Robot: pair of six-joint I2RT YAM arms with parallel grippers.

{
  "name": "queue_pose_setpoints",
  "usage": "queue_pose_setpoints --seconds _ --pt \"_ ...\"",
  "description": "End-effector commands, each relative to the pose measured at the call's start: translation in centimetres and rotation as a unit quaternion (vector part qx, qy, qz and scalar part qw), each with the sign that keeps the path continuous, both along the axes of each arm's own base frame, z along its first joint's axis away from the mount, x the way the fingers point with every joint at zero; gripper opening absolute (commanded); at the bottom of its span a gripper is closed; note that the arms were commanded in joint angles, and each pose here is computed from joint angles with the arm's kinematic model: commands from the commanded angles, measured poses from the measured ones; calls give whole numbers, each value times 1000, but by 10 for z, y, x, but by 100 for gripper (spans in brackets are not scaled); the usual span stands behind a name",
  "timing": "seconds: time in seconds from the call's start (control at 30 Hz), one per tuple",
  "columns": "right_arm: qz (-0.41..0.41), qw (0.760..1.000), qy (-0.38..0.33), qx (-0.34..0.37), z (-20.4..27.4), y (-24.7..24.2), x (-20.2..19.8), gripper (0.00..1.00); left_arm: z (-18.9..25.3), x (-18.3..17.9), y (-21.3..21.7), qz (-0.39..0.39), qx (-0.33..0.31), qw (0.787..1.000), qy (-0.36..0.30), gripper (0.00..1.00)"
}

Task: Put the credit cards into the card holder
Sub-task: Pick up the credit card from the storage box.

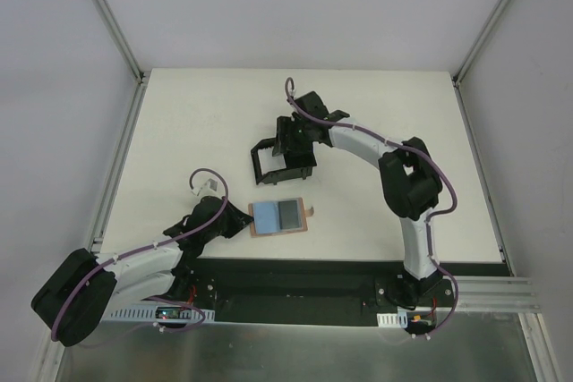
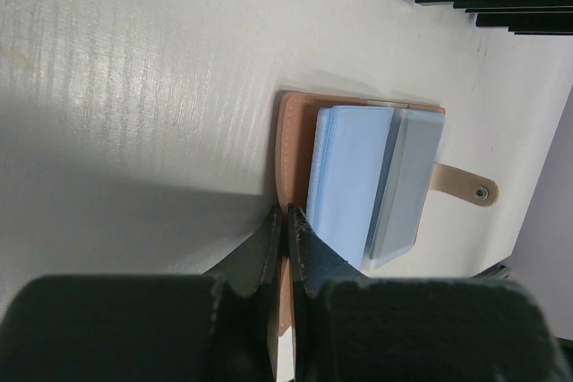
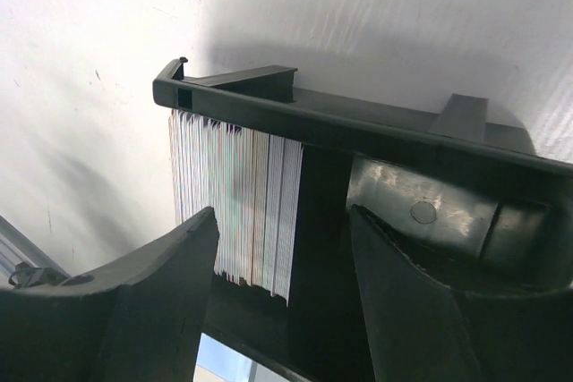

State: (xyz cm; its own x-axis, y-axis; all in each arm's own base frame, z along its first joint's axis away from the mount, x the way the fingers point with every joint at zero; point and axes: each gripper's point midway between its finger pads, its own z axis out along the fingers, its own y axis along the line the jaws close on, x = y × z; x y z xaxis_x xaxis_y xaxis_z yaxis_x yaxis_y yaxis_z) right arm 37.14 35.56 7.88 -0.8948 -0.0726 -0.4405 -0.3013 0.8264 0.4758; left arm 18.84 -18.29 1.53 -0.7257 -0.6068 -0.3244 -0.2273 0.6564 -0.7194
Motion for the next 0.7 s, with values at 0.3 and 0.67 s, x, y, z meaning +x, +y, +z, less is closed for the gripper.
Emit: queue_pose_setpoints --seconds 0.3,0.67 --pt "15 998 14 61 11 28 7 65 -17 -8 8 -17 40 999 23 0" --pt "18 997 2 70 26 27 7 53 -17 -8 6 -23 38 999 25 0"
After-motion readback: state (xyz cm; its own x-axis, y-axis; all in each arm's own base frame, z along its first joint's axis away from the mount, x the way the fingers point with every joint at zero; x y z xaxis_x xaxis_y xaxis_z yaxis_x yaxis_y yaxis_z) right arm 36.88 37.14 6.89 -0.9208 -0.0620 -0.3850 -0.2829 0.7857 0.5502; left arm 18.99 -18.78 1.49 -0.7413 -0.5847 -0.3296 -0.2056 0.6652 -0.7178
